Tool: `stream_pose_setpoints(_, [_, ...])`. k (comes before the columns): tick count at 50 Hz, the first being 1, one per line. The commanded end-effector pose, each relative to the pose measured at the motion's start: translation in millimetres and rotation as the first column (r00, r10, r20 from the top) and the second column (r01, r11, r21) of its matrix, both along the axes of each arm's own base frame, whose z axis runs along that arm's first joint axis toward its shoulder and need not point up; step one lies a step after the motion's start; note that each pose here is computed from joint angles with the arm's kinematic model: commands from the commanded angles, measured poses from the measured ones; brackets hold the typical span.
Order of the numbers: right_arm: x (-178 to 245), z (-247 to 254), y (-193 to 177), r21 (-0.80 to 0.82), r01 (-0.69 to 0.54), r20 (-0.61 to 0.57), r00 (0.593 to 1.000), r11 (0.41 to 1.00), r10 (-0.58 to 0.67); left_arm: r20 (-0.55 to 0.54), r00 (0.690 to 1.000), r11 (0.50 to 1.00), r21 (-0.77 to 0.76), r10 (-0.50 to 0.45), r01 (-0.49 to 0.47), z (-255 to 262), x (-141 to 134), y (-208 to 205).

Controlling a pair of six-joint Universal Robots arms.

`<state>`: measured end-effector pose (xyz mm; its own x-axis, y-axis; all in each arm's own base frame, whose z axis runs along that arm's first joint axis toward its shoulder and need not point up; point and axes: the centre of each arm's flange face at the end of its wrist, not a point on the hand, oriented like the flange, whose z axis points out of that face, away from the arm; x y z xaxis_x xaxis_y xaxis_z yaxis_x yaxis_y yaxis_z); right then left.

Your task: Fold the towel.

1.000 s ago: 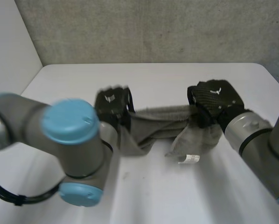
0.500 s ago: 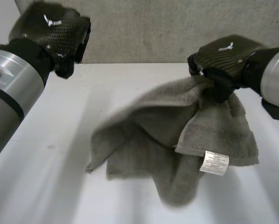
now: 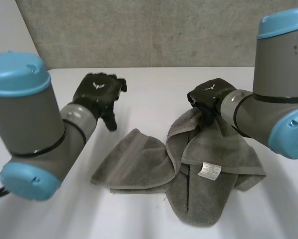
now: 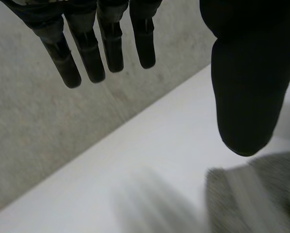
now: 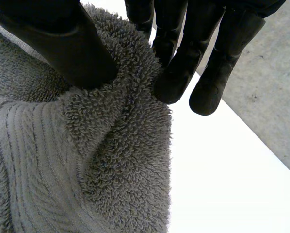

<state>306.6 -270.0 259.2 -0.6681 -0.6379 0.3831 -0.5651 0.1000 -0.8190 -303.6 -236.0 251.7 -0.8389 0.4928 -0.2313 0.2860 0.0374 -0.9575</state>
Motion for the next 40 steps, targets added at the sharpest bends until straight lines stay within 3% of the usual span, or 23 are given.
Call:
stream_pose_setpoints(1, [-10,-2,7,-0.042,0.013,0.025,1.0,0.999,-0.012,0.05,0.999,0.995,0.103,0.014,-0.019,-29,25,22])
stream_pose_setpoints(15, [-31,-23,15,-0.058,0.048,0.039,0.998,0.997,-0.046,0.021,0.987,0.976,0.159,-0.158,0.152,-80,32,62])
stream_pose_setpoints(40, [-36,-53,25,-0.027,0.042,0.025,0.999,0.999,-0.042,0.043,0.985,0.968,0.198,-0.167,0.156,-129,21,46])
